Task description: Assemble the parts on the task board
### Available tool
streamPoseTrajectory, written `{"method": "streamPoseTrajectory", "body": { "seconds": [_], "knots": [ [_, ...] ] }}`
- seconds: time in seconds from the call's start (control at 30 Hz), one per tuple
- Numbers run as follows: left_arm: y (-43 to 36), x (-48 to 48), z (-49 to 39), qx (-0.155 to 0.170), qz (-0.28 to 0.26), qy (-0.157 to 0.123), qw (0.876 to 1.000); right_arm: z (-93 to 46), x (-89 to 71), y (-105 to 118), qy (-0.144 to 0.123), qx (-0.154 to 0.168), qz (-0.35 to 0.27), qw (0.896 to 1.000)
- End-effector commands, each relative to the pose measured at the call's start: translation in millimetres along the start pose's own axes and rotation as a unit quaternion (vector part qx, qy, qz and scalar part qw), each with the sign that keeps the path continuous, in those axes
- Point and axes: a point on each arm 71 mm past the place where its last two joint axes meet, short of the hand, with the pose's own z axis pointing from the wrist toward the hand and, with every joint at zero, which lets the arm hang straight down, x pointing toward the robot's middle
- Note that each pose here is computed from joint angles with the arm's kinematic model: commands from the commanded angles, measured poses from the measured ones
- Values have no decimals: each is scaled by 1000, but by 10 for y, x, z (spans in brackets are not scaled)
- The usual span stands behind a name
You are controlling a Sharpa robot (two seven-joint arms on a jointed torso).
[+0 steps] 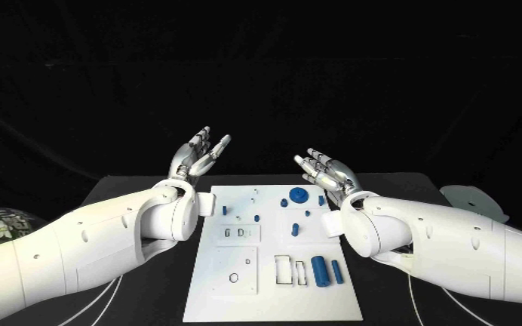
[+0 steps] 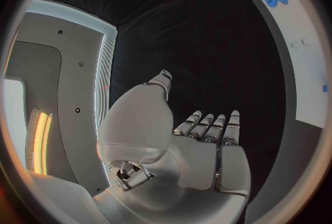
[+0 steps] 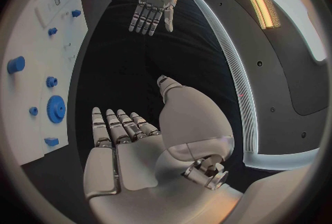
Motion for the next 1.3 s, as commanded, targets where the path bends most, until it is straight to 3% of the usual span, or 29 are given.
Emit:
{"method": "streamPoseTrajectory", "body": {
  "seconds": [0.03, 0.17, 0.2, 0.43, 0.8, 0.97, 1.17, 1.2, 1.23, 1.3],
  "knots": [
    [-42, 68, 6, 23, -6, 40, 999, 11, 117, -20, 89, 21, -8, 996],
    [-42, 68, 6, 23, -6, 40, 999, 17, 129, -27, 101, 26, -12, 994],
    [-104, -65, -80, 31, -9, 38, 999, 86, -120, 264, 50, -86, -148, 984],
    [-134, -99, -126, 32, -10, 44, 998, 117, -192, 369, 56, -115, -223, 966],
    [-254, -122, -250, 35, -16, 65, 997, 156, -293, 546, 58, -148, -307, 938],
    [-330, -143, -300, 35, -20, 74, 996, 175, -294, 643, 69, -162, -377, 909],
    [-414, -120, -360, 36, -28, 92, 995, 225, -276, 716, 93, -145, -464, 869],
    [-429, -112, -372, 36, -29, 96, 994, 235, -269, 722, 98, -140, -481, 860],
    [-455, -99, -396, 36, -32, 102, 994, 254, -257, 733, 104, -132, -509, 844],
    [-487, -79, -427, 36, -35, 110, 993, 277, -239, 749, 109, -127, -546, 821]
  ]
}}
